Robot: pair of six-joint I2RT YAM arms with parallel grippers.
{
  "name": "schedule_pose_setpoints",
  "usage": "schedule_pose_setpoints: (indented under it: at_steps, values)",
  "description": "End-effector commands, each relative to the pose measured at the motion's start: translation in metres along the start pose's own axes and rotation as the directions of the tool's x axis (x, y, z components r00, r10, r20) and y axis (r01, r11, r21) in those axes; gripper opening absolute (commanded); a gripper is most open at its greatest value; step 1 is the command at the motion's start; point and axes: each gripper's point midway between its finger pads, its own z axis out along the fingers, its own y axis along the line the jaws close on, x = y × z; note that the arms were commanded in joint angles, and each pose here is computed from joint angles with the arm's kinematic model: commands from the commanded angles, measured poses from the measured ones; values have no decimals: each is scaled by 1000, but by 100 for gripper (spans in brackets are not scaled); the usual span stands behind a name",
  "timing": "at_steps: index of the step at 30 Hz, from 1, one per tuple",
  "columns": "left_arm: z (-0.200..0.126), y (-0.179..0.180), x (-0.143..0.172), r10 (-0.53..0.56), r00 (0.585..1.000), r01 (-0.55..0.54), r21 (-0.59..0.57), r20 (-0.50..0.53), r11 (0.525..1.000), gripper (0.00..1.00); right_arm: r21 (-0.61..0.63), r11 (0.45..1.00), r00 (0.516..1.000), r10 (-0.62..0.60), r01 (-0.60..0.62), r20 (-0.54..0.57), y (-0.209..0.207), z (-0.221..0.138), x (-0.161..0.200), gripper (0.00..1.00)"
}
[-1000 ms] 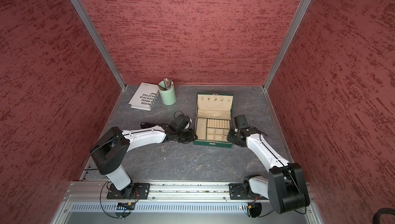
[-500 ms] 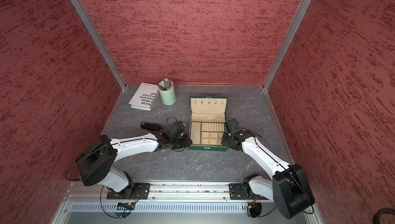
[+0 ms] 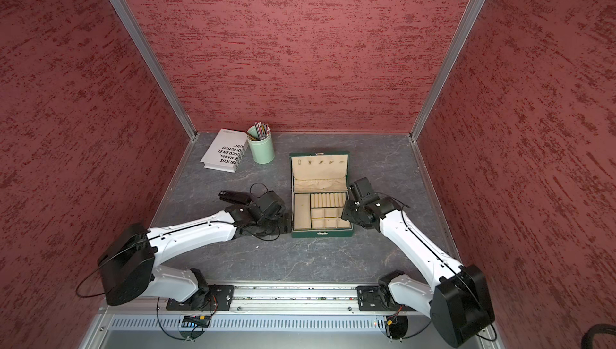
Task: Put jewelry chain into jewelry box
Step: Move the jewelry box to the center of the board, then pick up the necklace from the center of the board.
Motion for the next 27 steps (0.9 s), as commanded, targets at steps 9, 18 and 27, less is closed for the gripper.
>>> schedule_pose_setpoints:
  at_steps: [9, 18, 27]
  values:
    - [-66, 85, -45, -37, 975, 105, -309, 218, 945, 100, -113, 993, 935, 1, 42, 354, 8, -66, -46, 95]
    - [-27, 88, -23, -112, 994, 112, -129, 10, 985, 100, -295, 912, 930, -188, 284, 315, 52, -51, -25, 91]
    - [-12, 105, -19, -60, 998, 42, -382, -35, 923, 89, -280, 903, 928, -249, 326, 278, 56, -28, -8, 88]
